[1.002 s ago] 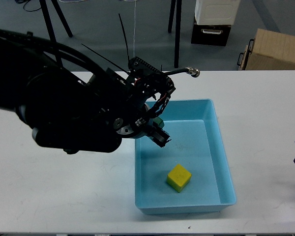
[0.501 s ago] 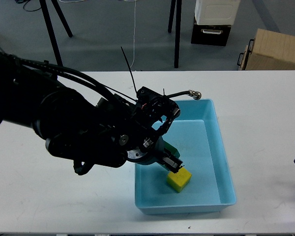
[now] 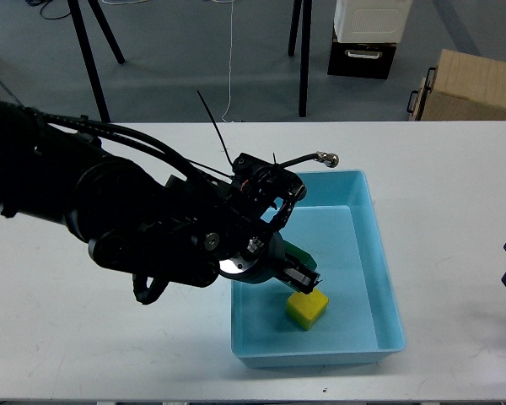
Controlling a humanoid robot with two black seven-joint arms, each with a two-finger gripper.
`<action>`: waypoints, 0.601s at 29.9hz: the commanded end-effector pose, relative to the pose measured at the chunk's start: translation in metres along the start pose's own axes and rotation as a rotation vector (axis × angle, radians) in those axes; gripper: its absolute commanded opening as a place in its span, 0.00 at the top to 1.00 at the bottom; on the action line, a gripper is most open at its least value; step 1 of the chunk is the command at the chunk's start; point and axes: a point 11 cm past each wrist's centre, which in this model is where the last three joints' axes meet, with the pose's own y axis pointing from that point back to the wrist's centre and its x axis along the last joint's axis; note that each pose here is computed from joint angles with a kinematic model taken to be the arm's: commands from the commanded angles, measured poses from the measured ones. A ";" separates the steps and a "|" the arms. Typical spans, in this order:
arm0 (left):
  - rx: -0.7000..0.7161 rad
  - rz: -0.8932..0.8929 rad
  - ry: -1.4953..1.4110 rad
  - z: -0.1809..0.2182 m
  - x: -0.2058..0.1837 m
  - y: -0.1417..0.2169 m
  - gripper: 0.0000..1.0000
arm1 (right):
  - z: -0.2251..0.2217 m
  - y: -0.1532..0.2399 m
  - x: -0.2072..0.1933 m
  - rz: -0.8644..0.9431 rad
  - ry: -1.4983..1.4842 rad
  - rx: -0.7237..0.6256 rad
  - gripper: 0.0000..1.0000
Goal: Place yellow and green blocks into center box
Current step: 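Lift the green cube and carry it over the blue tray, then lower the green cube into the tray beside the yellow cube and release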
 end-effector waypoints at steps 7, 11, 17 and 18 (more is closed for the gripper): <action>-0.024 0.009 0.007 0.002 0.004 0.001 0.22 | -0.001 0.000 -0.001 -0.003 0.000 0.006 0.01; -0.143 0.016 0.005 0.014 0.007 0.002 0.71 | -0.001 0.000 0.000 -0.001 -0.001 0.003 0.01; -0.163 0.041 0.004 0.016 0.011 0.003 0.88 | 0.001 0.000 0.001 -0.003 -0.007 0.006 0.01; -0.163 0.038 -0.006 0.017 0.010 0.004 0.97 | 0.000 0.000 0.000 -0.003 -0.006 0.007 0.01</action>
